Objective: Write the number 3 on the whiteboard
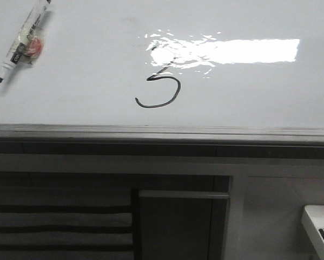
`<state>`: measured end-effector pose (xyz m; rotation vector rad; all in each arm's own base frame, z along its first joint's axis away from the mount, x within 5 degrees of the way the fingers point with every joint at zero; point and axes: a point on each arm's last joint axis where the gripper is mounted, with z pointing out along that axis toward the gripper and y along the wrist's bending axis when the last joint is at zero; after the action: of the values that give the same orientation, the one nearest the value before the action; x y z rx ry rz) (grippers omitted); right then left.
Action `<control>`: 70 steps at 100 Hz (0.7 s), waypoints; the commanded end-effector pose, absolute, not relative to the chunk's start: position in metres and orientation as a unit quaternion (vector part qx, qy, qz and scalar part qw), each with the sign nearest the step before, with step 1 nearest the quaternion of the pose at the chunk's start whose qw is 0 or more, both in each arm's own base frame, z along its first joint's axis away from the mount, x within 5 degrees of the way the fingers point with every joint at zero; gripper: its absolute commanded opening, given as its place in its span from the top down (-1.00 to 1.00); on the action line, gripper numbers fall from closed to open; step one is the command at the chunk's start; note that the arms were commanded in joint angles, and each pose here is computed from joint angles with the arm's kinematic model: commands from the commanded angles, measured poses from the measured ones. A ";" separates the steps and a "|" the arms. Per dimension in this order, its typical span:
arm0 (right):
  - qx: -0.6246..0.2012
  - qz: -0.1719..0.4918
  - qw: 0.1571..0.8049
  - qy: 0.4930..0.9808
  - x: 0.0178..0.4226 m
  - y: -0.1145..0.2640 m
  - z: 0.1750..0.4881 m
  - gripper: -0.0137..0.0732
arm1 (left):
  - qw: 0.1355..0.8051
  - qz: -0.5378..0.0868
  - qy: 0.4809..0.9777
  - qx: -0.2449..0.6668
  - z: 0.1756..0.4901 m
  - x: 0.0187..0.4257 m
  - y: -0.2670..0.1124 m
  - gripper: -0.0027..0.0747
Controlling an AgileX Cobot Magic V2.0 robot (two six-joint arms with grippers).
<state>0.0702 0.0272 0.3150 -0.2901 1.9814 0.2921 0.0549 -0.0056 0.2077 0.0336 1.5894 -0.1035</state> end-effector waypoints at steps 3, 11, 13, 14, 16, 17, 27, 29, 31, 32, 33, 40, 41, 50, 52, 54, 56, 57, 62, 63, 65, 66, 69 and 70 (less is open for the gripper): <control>-0.119 0.123 0.567 0.806 0.073 0.027 0.328 0.87 | 0.758 -0.055 0.649 -0.003 0.217 0.053 -0.004 0.98; -0.119 0.123 0.567 0.806 0.073 0.027 0.328 0.87 | 0.753 -0.056 0.656 -0.005 0.215 0.053 -0.004 0.98; -0.119 0.123 0.567 0.806 0.073 0.027 0.328 0.87 | 0.755 -0.054 0.653 -0.002 0.215 0.053 -0.004 0.98; -0.119 0.123 0.567 0.806 0.073 0.027 0.328 0.87 | 0.755 -0.051 0.653 0.000 0.215 0.053 -0.004 0.98; -0.119 0.123 0.567 0.806 0.073 0.027 0.328 0.87 | 0.753 -0.049 0.657 0.002 0.215 0.053 -0.004 0.98; -0.119 0.123 0.567 0.806 0.073 0.027 0.328 0.87 | 0.752 -0.048 0.657 0.002 0.214 0.053 -0.004 0.98; -0.119 0.123 0.567 0.806 0.073 0.027 0.328 0.87 | 0.751 -0.048 0.659 0.002 0.214 0.053 -0.004 0.98; -0.119 0.123 0.567 0.806 0.073 0.027 0.328 0.87 | 0.751 -0.048 0.659 0.002 0.214 0.053 -0.004 0.98; -0.119 0.123 0.567 0.806 0.073 0.027 0.328 0.87 | 0.751 -0.048 0.659 0.002 0.214 0.053 -0.004 0.98; -0.119 0.123 0.567 0.806 0.073 0.027 0.328 0.87 | 0.751 -0.048 0.659 0.002 0.214 0.053 -0.004 0.98; -0.119 0.123 0.567 0.806 0.073 0.027 0.328 0.87 | 0.751 -0.048 0.659 0.002 0.214 0.053 -0.004 0.98; -0.119 0.123 0.567 0.806 0.073 0.027 0.328 0.87 | 0.751 -0.048 0.659 0.002 0.214 0.053 -0.004 0.98; -0.119 0.123 0.567 0.806 0.073 0.027 0.328 0.87 | 0.751 -0.048 0.659 0.002 0.214 0.053 -0.004 0.98; -0.119 0.123 0.567 0.806 0.073 0.027 0.328 0.87 | 0.751 -0.048 0.659 0.002 0.214 0.053 -0.004 0.98; -0.119 0.123 0.567 0.806 0.073 0.027 0.328 0.87 | 0.751 -0.048 0.659 0.002 0.214 0.053 -0.004 0.98; -0.119 0.123 0.567 0.806 0.073 0.027 0.328 0.87 | 0.751 -0.048 0.659 0.002 0.214 0.053 -0.004 0.98; -0.119 0.123 0.567 0.806 0.073 0.027 0.328 0.87 | 0.751 -0.048 0.659 0.002 0.214 0.053 -0.004 0.98; -0.119 0.123 0.567 0.806 0.073 0.027 0.328 0.87 | 0.751 -0.048 0.659 0.002 0.214 0.053 -0.004 0.98; -0.119 0.123 0.567 0.806 0.073 0.027 0.328 0.87 | 0.751 -0.048 0.659 0.002 0.214 0.053 -0.004 0.98; -0.119 0.123 0.567 0.806 0.073 0.027 0.328 0.87 | 0.751 -0.048 0.659 0.002 0.214 0.053 -0.004 0.98; -0.119 0.123 0.567 0.806 0.073 0.027 0.328 0.87 | 0.751 -0.048 0.659 0.002 0.214 0.053 -0.004 0.98; -0.119 0.123 0.567 0.806 0.073 0.027 0.328 0.87 | 0.751 -0.048 0.659 0.002 0.214 0.053 -0.004 0.98; -0.119 0.123 0.567 0.806 0.073 0.027 0.328 0.87 | 0.751 -0.048 0.659 0.002 0.214 0.053 -0.004 0.98; -0.119 0.123 0.567 0.806 0.073 0.027 0.328 0.87 | 0.751 -0.048 0.659 0.002 0.214 0.053 -0.004 0.98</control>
<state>0.0702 0.0272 0.3143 -0.2905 1.9845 0.2915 0.0562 -0.0034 0.2052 0.0085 1.5538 -0.0909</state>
